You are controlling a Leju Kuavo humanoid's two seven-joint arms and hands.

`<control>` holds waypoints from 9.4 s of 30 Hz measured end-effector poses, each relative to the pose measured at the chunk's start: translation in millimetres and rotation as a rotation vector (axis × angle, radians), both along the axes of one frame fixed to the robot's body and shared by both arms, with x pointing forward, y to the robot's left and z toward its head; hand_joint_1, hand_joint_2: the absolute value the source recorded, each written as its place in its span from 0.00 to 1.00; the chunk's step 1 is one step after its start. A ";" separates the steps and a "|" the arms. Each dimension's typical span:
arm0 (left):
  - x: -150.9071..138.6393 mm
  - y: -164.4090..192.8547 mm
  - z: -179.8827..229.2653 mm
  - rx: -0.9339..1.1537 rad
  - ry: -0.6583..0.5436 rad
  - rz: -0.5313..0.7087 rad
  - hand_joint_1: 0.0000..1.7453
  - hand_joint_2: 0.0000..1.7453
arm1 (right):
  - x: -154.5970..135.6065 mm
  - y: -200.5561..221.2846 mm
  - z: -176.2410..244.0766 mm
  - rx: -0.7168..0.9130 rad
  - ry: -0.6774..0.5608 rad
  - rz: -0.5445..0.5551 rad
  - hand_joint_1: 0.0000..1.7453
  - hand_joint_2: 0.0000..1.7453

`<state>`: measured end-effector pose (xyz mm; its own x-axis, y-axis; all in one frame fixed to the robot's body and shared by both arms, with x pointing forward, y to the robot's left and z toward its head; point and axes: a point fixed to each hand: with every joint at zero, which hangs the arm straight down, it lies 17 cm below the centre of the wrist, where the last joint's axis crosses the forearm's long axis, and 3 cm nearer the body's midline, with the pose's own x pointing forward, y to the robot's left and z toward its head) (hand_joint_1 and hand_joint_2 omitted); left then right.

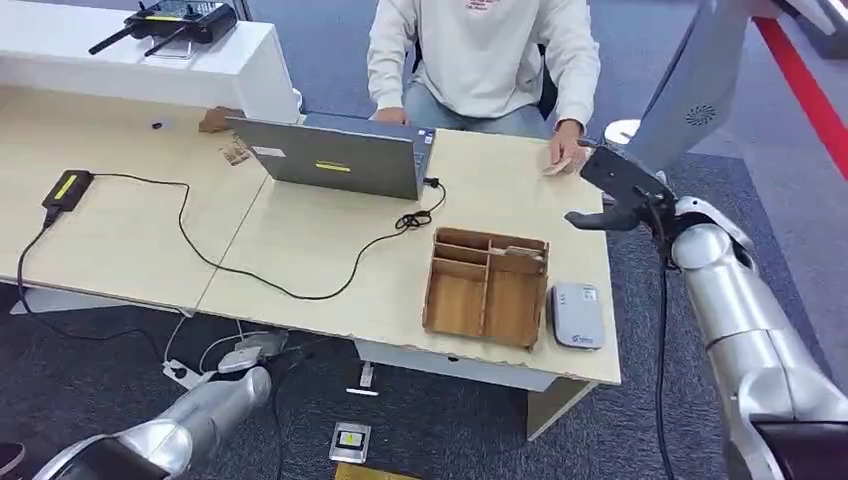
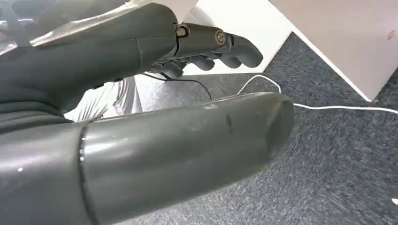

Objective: Pass the card to the sensor for recognition and then transmit it.

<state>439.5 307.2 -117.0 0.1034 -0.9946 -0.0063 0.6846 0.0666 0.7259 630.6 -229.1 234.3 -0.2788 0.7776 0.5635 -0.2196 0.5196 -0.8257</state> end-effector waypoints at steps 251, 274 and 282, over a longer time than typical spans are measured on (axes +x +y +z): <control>-279.0 141.6 -128.9 -0.192 0.186 0.694 0.00 1.00 | -37.5 40.4 -64.6 -0.221 -0.083 -0.006 0.00 1.00; -241.5 128.4 -118.8 -0.197 0.112 0.539 0.00 1.00 | -46.8 51.6 -77.9 -0.251 -0.016 0.018 0.00 1.00; -223.4 119.2 -113.8 -0.204 0.085 0.500 0.00 1.00 | -53.2 95.0 -68.3 -0.221 -0.044 0.086 0.00 1.00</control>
<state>216.1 426.4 -230.8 0.5714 -0.8063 0.1529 0.5889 0.5326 0.6079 577.4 -134.1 166.0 -0.3702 0.8529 0.3683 -0.2168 0.3062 -0.9270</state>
